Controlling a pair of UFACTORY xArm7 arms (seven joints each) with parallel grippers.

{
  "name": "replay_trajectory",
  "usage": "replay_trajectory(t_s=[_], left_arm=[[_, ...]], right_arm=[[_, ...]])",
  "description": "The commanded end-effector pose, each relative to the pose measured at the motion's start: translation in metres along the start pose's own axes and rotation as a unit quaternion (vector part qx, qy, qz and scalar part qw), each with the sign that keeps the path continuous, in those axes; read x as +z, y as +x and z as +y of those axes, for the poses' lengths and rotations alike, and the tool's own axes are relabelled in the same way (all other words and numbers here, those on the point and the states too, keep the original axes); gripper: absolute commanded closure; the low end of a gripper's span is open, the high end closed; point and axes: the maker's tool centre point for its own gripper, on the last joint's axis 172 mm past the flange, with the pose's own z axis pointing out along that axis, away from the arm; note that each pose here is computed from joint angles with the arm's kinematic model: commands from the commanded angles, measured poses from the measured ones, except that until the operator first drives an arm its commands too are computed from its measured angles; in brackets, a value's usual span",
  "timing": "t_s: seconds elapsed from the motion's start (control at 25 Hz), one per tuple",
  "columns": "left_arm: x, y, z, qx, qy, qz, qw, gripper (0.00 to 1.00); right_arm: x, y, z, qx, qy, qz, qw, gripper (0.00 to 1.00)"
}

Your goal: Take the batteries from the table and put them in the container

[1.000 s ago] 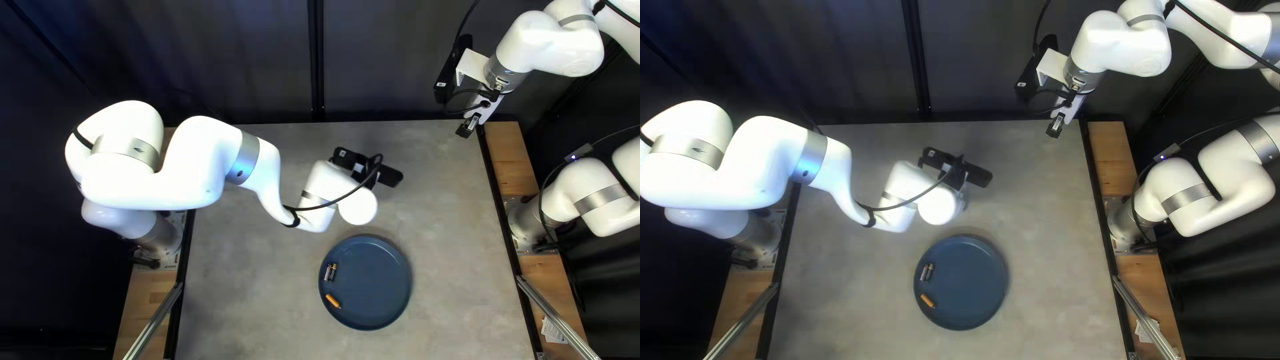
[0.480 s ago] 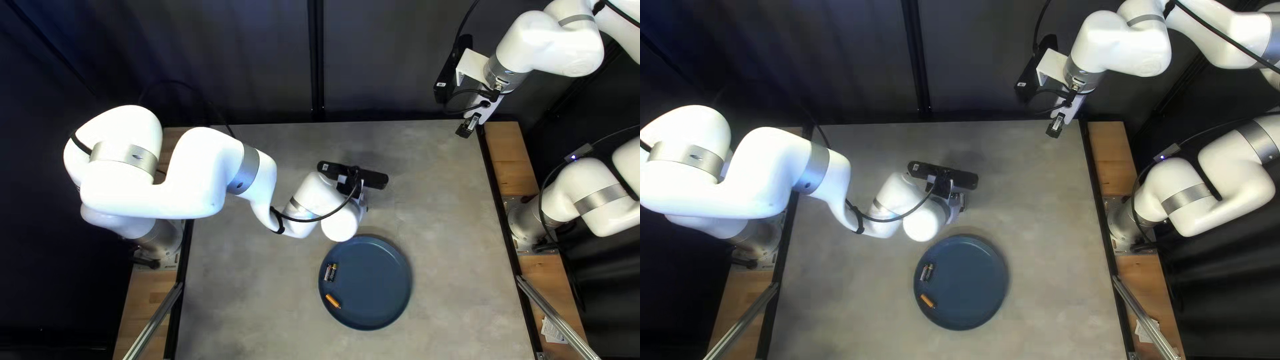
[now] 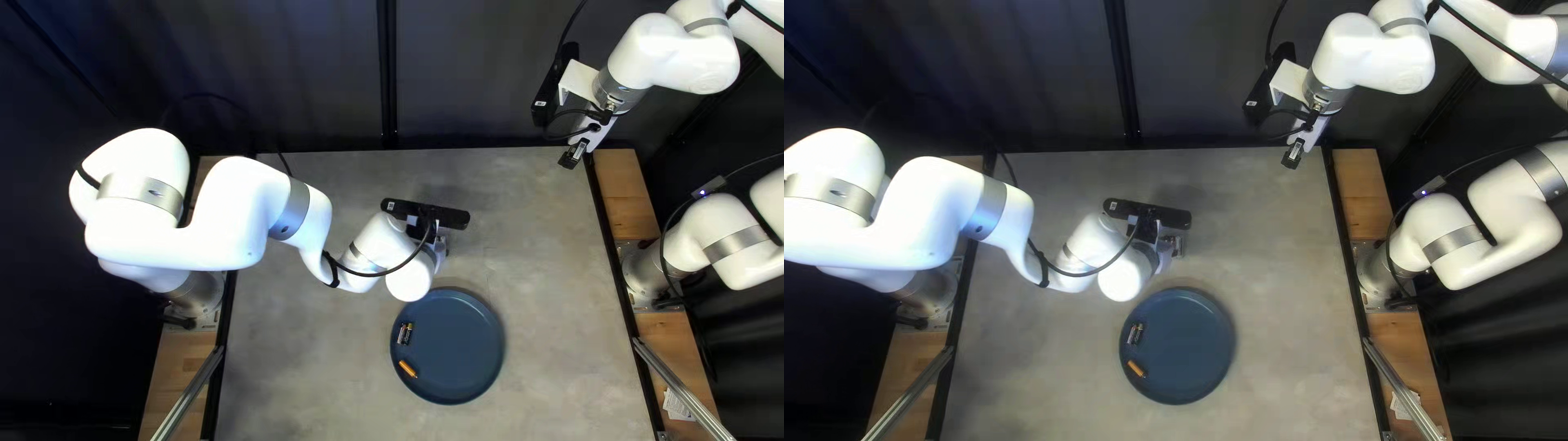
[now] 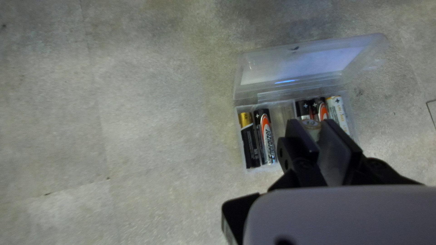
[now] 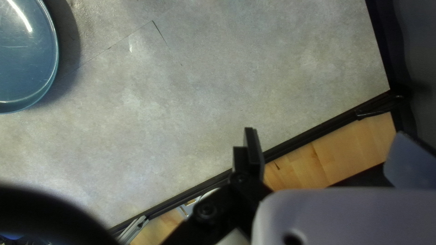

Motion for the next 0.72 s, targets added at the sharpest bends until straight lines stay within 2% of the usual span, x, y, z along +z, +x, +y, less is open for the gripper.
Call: replay_trajectory(t_s=[0.04,0.72], left_arm=[[0.0025,0.0009,0.0002,-0.005,0.001,0.005,1.0000,1.00],[0.0066,0.0010,-0.0041,-0.008,0.011,0.010,0.9999,1.00]], right_arm=[[0.0000,0.0000,0.0000,0.000,0.000,0.000,1.0000,0.00],[0.0000,0.0000,0.0000,0.000,0.000,0.000,1.0000,0.00]])
